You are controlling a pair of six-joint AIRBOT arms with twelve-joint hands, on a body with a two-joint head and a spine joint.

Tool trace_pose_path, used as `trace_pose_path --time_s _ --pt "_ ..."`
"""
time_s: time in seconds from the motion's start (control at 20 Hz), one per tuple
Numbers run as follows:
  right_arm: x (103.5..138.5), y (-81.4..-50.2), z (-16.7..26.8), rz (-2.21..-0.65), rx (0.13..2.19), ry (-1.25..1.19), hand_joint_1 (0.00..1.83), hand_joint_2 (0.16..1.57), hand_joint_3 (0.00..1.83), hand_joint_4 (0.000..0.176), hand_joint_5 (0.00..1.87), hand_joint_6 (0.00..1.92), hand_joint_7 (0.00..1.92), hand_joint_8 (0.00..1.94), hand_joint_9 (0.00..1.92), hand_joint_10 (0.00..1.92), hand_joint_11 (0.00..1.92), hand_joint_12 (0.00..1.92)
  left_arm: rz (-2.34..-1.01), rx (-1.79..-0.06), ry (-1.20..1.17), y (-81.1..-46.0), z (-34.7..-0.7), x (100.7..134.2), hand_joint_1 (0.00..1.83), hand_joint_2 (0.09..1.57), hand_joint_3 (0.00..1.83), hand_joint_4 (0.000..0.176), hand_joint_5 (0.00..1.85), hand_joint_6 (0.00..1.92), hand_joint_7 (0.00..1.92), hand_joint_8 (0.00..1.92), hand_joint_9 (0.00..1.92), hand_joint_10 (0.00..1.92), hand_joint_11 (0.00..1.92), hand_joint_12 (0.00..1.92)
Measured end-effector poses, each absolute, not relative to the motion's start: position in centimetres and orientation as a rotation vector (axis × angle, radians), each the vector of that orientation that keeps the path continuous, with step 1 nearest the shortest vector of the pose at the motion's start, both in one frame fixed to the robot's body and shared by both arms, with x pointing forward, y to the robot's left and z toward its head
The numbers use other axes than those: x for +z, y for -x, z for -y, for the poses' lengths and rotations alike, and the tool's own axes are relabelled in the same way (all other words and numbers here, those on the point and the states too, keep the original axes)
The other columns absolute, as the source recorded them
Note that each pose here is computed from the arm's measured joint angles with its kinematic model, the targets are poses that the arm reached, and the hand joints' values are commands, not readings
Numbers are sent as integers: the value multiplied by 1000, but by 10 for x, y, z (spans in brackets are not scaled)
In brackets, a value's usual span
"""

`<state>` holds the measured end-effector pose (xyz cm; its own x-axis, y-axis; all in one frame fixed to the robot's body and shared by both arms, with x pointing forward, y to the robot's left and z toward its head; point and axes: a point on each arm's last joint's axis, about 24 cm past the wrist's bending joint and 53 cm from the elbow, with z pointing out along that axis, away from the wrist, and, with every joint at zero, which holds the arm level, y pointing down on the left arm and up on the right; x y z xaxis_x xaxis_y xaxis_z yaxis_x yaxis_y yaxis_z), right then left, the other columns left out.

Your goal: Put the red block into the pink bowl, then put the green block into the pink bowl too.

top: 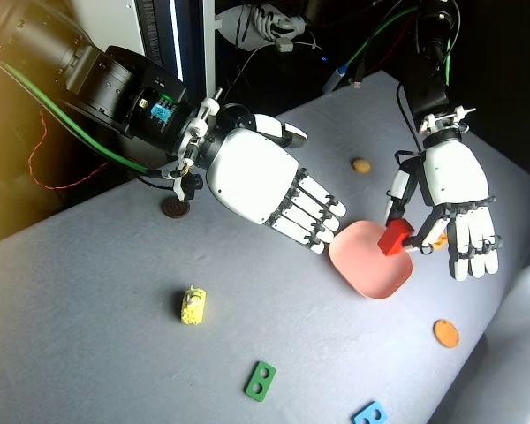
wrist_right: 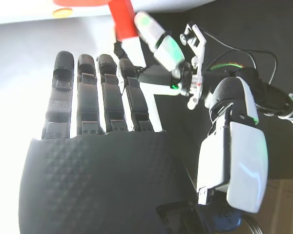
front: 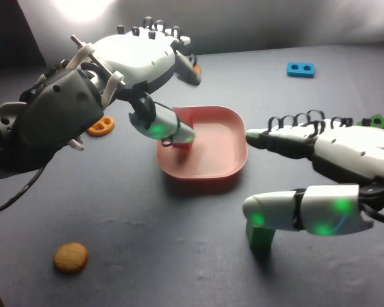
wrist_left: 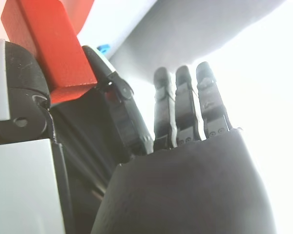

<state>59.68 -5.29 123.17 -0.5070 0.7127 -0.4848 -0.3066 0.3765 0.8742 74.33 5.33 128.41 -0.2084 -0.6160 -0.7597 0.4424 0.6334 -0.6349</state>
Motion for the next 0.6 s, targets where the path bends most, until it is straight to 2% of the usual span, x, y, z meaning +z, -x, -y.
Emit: trace_pose_path --time_s 0.05,0.1,0.15,0.2,0.25,0.4,0.5,0.6 --pt "1231 -597 52 -1668 1321 -371 131 1033 1 0 161 2 166 4 127 4 0 395 -1497 -970 152 -743 -53 1284 688 897 0 113 251 0 80 0 40 14 0 0" --pt "1231 -598 51 -1666 1323 -376 147 1030 0 0 172 5 172 5 132 5 0 399 -1497 -970 152 -743 -53 1284 688 891 0 94 235 0 108 11 62 22 0 0" --pt "1233 -600 52 -1659 1324 -384 178 1012 0 0 210 9 209 9 169 12 0 499 -1496 -970 152 -743 -53 1284 641 901 0 57 202 0 125 16 61 19 0 0" --pt "1235 -602 53 -1648 1324 -390 171 1010 0 0 208 5 209 6 171 9 0 514 -1496 -971 151 -743 -53 1284 631 901 0 38 210 5 154 24 67 19 3 1" --pt "1237 -604 54 -1632 1324 -394 172 1009 0 0 196 2 200 1 166 4 0 492 -1497 -975 149 -741 -52 1284 681 899 0 0 267 9 199 12 78 11 13 10" --pt "1234 -606 49 -1634 1327 -389 142 1025 1 0 136 1 140 1 95 2 0 255 -1512 -955 136 -731 -58 1282 533 940 13 0 263 7 206 6 102 11 58 42" --pt "1233 -610 48 -1631 1323 -384 154 1016 0 0 170 6 172 6 129 9 0 356 -1540 -920 147 -723 -77 1271 486 942 11 0 274 9 218 8 113 12 72 58" --pt "1232 -615 50 -1623 1308 -383 168 1014 0 0 157 0 154 0 116 0 0 351 -1575 -889 149 -713 -94 1259 481 947 10 0 260 1 214 3 111 8 58 63"
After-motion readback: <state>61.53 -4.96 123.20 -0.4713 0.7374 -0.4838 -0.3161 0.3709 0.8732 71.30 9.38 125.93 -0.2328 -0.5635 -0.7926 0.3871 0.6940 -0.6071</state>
